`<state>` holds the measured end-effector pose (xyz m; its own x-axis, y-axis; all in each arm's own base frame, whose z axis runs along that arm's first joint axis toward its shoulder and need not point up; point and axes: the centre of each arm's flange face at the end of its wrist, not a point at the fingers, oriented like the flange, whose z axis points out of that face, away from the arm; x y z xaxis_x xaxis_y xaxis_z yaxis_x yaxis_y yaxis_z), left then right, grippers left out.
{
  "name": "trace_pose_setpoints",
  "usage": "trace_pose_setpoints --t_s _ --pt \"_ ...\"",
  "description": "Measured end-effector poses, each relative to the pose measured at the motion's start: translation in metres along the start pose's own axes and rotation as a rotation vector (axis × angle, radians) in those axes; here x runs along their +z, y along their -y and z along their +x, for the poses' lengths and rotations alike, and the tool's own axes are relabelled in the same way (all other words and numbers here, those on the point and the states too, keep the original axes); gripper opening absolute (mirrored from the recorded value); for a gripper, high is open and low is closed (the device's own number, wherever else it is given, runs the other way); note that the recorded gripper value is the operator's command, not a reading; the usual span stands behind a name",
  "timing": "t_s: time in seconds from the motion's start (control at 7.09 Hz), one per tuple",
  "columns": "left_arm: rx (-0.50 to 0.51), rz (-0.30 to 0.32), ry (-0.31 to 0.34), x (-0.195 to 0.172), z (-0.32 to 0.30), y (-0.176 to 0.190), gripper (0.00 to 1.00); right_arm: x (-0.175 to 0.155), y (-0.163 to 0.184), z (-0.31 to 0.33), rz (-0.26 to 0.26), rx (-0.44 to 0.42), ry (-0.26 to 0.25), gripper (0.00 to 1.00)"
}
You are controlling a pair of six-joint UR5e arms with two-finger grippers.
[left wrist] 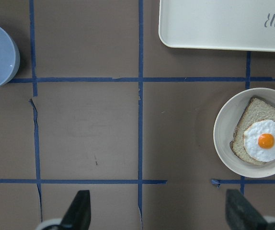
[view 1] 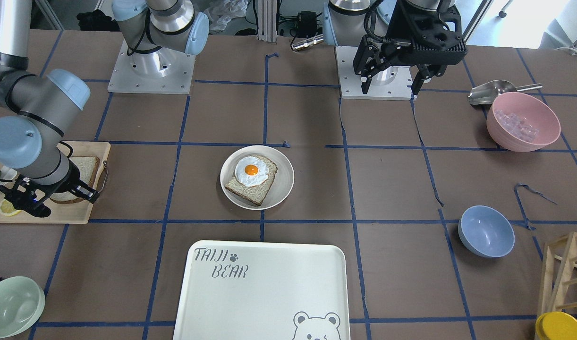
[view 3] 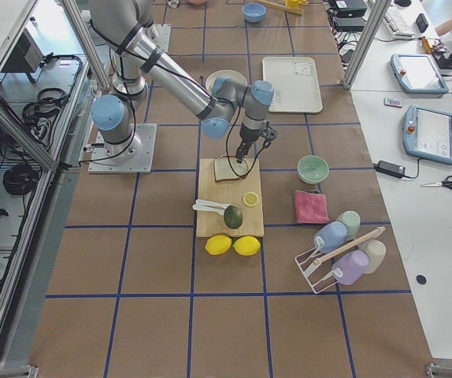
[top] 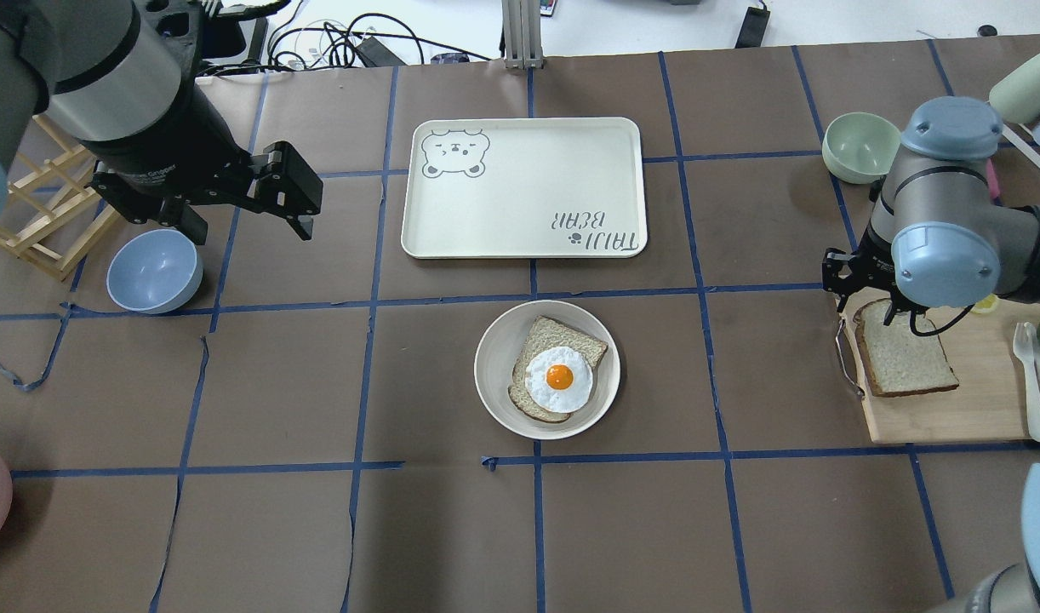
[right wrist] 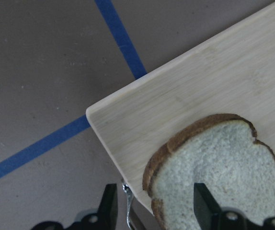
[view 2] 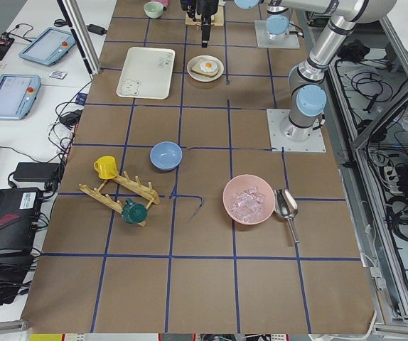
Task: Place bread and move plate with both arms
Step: 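Lower the right gripper and pinch the bread slice's crust edge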
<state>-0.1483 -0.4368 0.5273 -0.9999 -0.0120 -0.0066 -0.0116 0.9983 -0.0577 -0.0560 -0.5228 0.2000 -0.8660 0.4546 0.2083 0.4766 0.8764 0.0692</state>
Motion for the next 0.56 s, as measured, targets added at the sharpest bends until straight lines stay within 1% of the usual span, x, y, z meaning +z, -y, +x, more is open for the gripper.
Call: trace_pose_setpoints --t_s 0.14,0.56 --pt "0.0 0.0 0.0 0.0 -0.0002 0.0 1.0 0.0023 0.0007 0.0008 -0.004 0.002 -0.001 0.52" --pt "0.0 0.0 0.0 0.0 -0.0002 0.0001 1.0 0.0051 0.0016 0.0025 -0.011 0.008 -0.001 0.52"
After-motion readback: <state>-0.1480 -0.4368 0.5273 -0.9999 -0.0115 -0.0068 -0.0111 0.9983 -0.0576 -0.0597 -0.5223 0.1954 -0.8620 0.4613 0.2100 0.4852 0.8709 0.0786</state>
